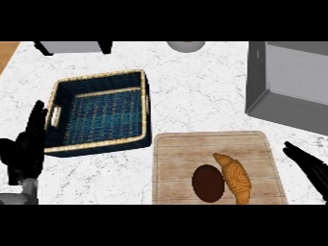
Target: Pick the cupcake from the cutting board and place it in the cardboard box
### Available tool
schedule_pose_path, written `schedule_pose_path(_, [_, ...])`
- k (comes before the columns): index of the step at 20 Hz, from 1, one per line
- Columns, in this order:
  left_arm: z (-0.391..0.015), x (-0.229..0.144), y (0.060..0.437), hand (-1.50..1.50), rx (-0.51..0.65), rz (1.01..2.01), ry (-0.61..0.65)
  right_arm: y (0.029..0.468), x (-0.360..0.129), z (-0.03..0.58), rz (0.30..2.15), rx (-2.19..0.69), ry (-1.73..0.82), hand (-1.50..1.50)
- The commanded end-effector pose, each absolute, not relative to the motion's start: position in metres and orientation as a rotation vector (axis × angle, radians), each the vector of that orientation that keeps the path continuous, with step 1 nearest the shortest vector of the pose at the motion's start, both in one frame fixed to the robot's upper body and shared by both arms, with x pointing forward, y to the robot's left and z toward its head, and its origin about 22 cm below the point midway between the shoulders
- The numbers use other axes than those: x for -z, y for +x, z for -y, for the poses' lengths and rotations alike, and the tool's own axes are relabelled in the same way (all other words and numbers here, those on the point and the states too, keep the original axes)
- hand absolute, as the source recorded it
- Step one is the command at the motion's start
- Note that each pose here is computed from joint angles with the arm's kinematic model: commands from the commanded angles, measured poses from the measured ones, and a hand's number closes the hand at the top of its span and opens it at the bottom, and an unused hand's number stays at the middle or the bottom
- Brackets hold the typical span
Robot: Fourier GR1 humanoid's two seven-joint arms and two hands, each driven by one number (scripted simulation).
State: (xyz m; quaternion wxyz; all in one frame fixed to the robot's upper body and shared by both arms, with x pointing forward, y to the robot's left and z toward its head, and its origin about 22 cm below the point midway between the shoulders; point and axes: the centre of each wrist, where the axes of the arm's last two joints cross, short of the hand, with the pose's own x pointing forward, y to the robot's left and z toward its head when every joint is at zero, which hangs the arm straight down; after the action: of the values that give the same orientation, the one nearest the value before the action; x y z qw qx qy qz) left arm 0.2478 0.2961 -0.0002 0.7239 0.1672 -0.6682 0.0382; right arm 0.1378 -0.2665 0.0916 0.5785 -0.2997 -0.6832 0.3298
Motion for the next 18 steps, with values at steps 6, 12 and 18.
schedule_pose_path(6, [-0.278, 0.025, 0.266, 0.0, -0.063, 1.381, 0.309, 0.122, -0.14, 0.232, 1.346, -0.955, -0.711, -1.5])
schedule_pose_path(12, [-0.283, 0.009, 0.261, 0.0, -0.037, 1.407, 0.306, 0.132, -0.153, 0.209, 1.193, -1.022, -0.766, -1.5])
schedule_pose_path(18, [-0.257, 0.039, 0.253, 0.0, -0.045, 1.383, 0.281, 0.148, -0.125, 0.173, 1.063, -1.05, -0.738, -1.5])
